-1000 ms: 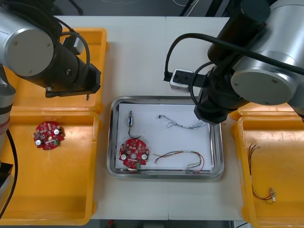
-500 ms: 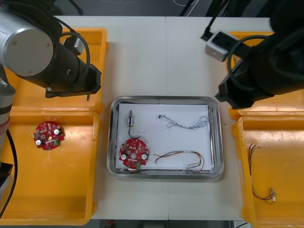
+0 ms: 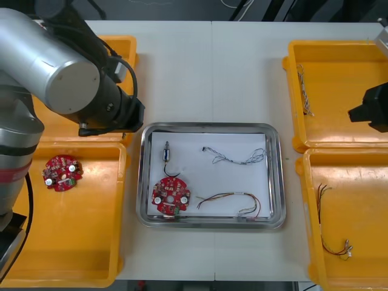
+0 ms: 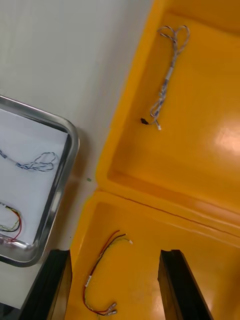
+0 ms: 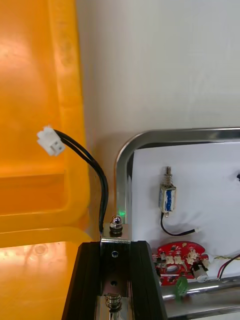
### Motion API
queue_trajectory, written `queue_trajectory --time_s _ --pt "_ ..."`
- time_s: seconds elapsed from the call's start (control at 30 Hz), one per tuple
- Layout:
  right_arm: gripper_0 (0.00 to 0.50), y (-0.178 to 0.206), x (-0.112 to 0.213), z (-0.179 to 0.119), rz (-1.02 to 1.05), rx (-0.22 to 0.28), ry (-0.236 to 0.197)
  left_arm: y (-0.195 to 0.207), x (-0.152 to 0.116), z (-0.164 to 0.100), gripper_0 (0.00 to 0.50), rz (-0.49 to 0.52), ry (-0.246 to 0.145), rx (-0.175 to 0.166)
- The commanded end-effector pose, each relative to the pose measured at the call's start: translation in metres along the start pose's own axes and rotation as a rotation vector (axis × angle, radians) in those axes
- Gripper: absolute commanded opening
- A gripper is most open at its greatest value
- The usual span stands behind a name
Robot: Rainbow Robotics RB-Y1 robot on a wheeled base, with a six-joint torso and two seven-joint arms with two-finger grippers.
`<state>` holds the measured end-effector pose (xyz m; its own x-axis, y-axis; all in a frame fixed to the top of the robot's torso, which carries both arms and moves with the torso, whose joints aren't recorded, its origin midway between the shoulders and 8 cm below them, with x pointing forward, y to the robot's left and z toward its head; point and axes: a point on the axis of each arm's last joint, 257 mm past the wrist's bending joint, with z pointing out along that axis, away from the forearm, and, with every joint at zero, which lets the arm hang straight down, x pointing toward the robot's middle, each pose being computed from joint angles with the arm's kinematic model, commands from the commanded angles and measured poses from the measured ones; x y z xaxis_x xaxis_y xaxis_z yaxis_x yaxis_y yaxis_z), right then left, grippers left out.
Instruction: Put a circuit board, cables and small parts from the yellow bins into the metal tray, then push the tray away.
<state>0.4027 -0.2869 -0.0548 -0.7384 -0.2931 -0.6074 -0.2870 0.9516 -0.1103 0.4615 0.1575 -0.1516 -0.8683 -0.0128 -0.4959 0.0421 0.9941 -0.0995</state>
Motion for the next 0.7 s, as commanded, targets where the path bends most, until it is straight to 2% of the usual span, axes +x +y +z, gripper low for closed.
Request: queue_trajectory --time_s 0.03,0.23,0.37,0.53,0.7 --pt "0.5 -0.041 0.022 -0.016 0.105 0.056 -0.002 -0.047 -0.006 -0.006 0.0 -0.073 -0.045 0.052" --pt "0.5 -0.065 0.051 -0.019 0.197 0.069 0.031 -0.072 -0.003 0.006 0.0 -0.075 -0.052 0.079" --pt "0.5 -0.076 0.063 -0.02 0.232 0.091 0.043 -0.082 0.0 0.014 0.0 -0.041 -0.055 0.069" --pt "0.5 -0.092 0.092 -0.019 0.282 0.127 0.089 -0.097 0.006 0.038 0.0 0.004 -0.044 0.059" --pt "0.5 -0.096 0.109 -0.013 0.3 0.13 0.133 -0.112 0.011 0.057 0.0 0.035 -0.045 0.071"
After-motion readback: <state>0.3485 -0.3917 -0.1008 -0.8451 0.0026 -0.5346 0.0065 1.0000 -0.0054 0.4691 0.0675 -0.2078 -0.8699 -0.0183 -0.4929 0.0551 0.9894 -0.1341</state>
